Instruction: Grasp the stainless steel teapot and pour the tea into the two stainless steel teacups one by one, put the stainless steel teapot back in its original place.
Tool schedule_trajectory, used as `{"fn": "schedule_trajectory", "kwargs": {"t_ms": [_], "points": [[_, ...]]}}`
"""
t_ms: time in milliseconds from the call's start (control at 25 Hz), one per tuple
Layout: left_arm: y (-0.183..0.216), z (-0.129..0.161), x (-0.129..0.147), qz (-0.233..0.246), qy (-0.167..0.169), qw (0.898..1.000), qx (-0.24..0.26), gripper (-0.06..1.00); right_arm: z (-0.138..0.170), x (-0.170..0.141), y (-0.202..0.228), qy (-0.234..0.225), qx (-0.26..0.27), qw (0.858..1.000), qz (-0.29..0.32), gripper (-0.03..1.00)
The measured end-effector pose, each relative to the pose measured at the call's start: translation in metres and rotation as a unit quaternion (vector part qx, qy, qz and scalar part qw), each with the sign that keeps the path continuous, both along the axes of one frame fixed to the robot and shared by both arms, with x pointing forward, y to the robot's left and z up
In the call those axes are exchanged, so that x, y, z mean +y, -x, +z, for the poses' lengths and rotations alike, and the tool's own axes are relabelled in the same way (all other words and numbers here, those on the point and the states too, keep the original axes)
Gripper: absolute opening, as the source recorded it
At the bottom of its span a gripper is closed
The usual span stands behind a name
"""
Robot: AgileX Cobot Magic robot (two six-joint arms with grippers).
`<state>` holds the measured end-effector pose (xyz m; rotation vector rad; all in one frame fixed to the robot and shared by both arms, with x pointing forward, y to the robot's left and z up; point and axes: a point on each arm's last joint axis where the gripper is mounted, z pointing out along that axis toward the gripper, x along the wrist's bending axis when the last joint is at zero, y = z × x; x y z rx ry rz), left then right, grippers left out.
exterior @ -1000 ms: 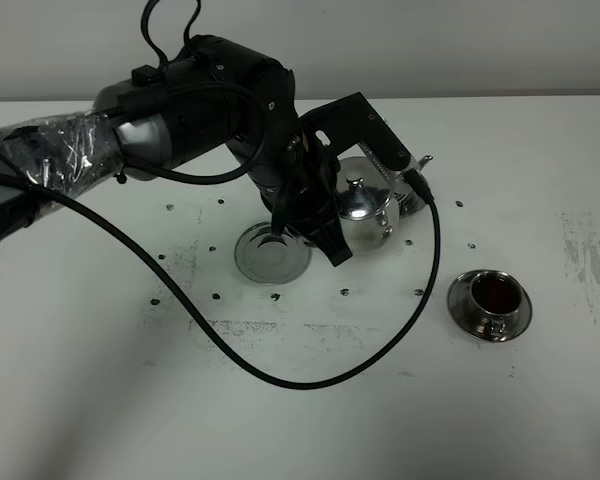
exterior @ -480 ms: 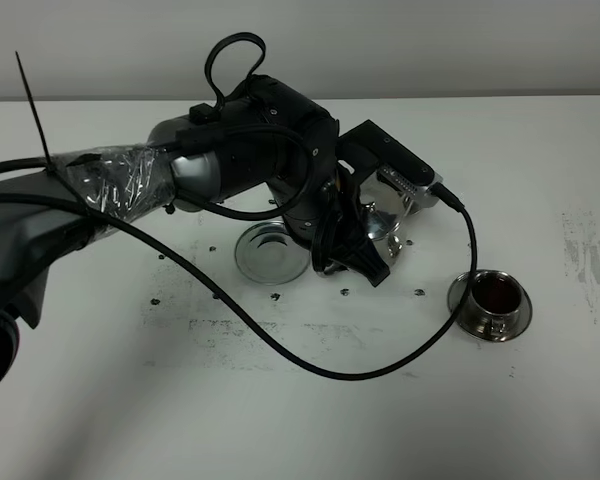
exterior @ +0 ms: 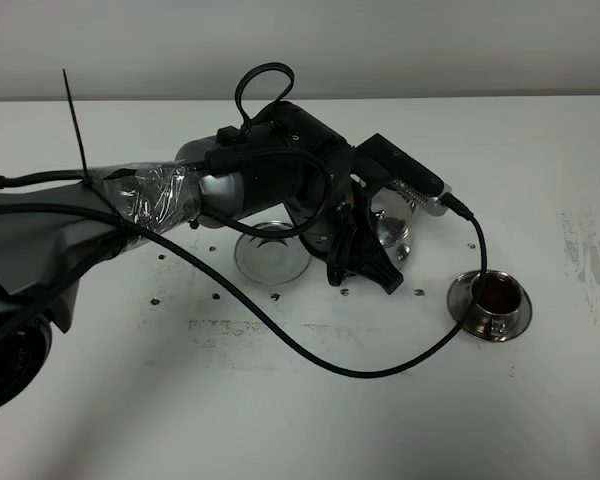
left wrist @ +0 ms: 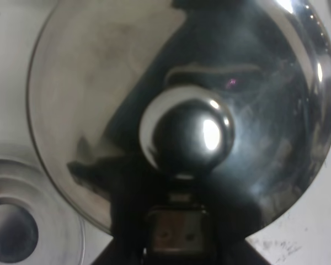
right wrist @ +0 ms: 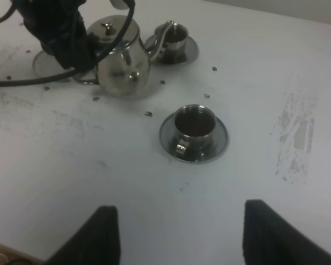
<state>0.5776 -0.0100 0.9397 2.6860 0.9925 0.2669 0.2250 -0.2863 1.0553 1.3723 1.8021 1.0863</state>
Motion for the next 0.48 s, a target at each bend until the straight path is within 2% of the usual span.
{"fn": "schedule_trajectory", "kwargs": {"t_ms": [480], "points": [[-0.004, -0.015, 0.002, 0.021, -0.006, 1.0, 0.012, 0.18, 0.0, 0.0, 0.0, 0.0, 0.0, 1.0, 0.0, 0.47]]}}
